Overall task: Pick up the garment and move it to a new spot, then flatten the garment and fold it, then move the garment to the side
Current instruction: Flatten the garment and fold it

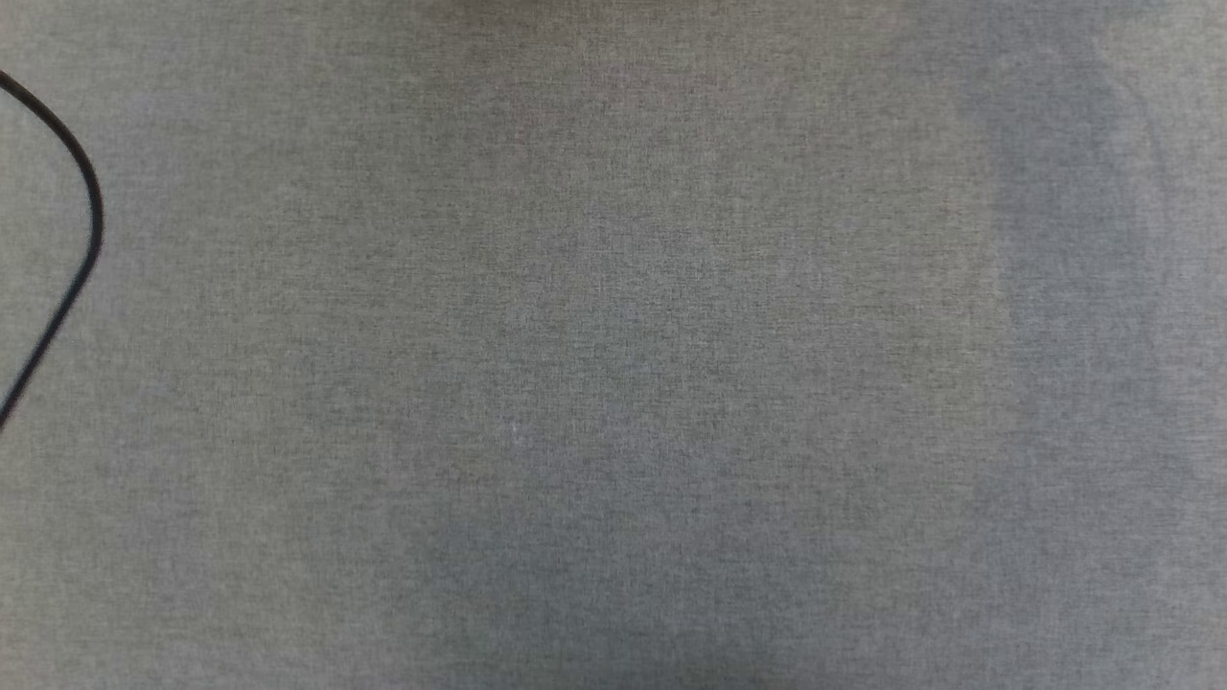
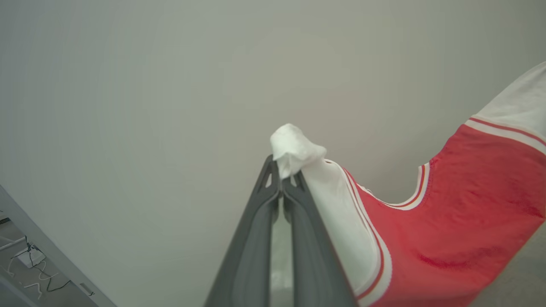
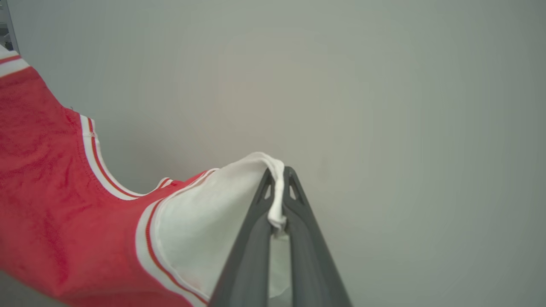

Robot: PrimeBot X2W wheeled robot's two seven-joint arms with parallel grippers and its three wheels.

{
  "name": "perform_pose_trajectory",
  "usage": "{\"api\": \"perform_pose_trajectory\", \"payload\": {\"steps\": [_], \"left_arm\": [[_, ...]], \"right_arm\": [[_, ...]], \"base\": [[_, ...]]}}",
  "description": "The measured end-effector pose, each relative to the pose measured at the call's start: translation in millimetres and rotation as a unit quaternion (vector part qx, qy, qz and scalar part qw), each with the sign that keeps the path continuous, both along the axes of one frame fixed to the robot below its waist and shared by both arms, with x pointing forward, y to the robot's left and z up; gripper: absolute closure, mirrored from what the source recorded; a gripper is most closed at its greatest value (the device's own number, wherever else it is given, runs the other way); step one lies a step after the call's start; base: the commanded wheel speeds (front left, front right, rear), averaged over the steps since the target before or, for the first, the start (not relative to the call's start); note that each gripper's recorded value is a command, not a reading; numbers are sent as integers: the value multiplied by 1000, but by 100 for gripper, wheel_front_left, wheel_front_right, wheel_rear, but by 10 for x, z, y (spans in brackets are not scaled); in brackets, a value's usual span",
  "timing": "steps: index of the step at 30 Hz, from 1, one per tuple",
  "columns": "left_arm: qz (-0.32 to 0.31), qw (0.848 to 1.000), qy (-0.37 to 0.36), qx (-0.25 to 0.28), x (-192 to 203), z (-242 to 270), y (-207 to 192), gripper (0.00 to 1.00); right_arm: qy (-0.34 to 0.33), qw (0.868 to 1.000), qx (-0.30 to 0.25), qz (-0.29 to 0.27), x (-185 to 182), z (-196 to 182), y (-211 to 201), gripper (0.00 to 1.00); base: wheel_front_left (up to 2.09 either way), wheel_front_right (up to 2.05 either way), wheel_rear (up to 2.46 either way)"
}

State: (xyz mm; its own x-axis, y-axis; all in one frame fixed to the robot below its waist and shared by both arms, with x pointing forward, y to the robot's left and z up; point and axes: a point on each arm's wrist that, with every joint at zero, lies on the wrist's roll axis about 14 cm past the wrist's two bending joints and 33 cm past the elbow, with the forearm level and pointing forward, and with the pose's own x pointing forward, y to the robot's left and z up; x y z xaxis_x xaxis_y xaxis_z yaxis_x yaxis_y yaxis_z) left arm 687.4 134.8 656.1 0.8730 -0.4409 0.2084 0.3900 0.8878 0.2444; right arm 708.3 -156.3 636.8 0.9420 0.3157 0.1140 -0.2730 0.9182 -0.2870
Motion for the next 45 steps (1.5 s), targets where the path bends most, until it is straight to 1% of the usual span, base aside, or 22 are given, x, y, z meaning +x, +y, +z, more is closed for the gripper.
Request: {"api": "perform_pose_trajectory", "payload": {"steps": [3, 8, 13, 17, 24, 29, 33, 38, 40, 45], "left_arm": [[-1, 1000, 29, -7, -83, -263, -32, 100], [14, 996, 90, -14, -328, -761, 84, 100], [29, 991, 115, -62, -625, -933, 200, 100], [44, 985, 144, -91, -980, -1185, 291, 100], [67, 970, 195, -127, -1727, -1632, 351, 100], [83, 960, 233, -131, -2298, -1935, 395, 100], [100, 951, 256, -138, -2673, -2101, 476, 100], [129, 942, 277, -140, -3037, -2266, 593, 100], [152, 935, 284, -146, -3212, -2337, 678, 100], [177, 924, 302, -154, -3530, -2490, 749, 100]], "right_arm": [[20, 1000, 16, 5, -110, -266, 22, 100], [64, 997, 38, 11, -405, -705, 38, 100], [105, 993, 40, 18, -768, -1058, 17, 100], [139, 989, 42, 28, -1123, -1318, 21, 100], [182, 982, 48, 31, -1734, -1592, -95, 100], [212, 975, 57, 16, -2209, -1785, -310, 100], [234, 969, 73, -3, -2571, -1931, -469, 100], [254, 962, 94, -30, -2960, -2079, -632, 100], [268, 956, 107, -43, -3209, -2190, -693, 100], [298, 945, 118, -66, -3628, -2362, -805, 100]], "base": [[0, 0, 0], [0, 0, 0], [0, 0, 0], [0, 0, 0], [0, 0, 0], [0, 0, 0], [0, 0, 0], [0, 0, 0], [0, 0, 0], [0, 0, 0]]}}
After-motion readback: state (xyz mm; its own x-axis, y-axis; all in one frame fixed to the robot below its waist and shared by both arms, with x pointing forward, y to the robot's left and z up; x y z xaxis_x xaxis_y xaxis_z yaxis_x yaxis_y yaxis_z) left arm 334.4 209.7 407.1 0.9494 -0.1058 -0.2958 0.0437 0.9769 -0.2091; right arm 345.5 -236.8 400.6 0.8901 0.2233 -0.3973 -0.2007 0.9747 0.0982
